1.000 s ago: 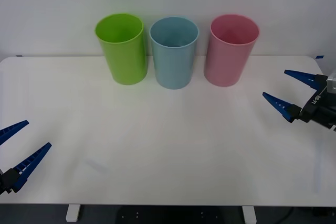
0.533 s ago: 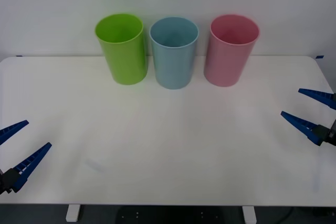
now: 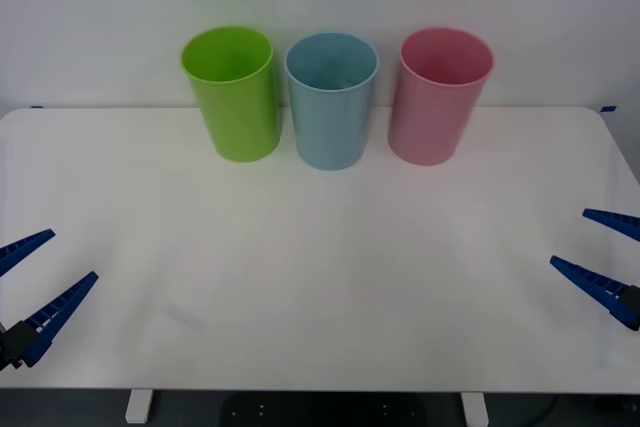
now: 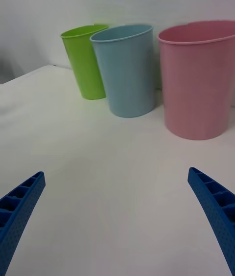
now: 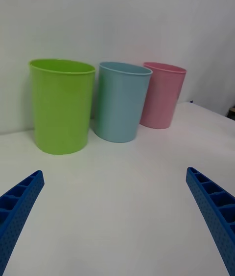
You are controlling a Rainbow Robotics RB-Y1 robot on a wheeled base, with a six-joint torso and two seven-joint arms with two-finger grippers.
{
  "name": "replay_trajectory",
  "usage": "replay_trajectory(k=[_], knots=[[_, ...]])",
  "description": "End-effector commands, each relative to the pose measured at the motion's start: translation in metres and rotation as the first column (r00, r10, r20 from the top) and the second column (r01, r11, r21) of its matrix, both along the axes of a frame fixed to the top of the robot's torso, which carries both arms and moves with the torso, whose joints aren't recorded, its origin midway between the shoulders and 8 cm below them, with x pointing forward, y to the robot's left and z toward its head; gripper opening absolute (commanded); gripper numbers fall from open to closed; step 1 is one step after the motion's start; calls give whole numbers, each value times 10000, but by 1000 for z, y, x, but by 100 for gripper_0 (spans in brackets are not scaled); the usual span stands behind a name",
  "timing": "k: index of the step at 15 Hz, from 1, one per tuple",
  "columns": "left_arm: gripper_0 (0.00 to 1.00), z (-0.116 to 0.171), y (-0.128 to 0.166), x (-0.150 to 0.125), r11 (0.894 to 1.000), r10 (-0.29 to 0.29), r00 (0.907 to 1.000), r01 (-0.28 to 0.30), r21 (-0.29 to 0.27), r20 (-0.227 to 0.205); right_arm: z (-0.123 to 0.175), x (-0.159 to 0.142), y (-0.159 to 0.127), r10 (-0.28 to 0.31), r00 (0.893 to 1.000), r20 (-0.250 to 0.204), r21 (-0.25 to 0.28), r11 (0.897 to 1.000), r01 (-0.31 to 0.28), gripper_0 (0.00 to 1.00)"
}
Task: Grasp the object on the table and drop it into the matching bin: aluminum can to the light blue bin, PET bottle to the pink bin.
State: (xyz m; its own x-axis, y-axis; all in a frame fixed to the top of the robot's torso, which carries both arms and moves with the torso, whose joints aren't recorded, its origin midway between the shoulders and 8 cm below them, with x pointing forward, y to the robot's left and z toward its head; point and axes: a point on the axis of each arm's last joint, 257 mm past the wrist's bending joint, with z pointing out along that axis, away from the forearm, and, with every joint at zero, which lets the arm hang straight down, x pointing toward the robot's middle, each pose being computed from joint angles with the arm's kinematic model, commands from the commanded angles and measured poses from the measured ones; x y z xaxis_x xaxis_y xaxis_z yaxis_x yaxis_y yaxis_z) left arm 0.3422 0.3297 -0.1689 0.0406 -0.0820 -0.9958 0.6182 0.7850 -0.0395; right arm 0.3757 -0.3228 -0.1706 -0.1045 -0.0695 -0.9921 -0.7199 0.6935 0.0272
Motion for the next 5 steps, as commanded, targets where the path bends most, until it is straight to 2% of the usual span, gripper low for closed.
replay_trajectory(k=[1, 5], knots=[[100, 0, 0, 0, 10000, 0, 10000, 0, 0, 0, -2, -6, 4, 86, 9999, -69, -29, 10000, -86, 100], [100, 0, 0, 0, 10000, 0, 10000, 0, 0, 0, -4, -7, 4, 80, 9999, -117, -35, 10000, -81, 100]])
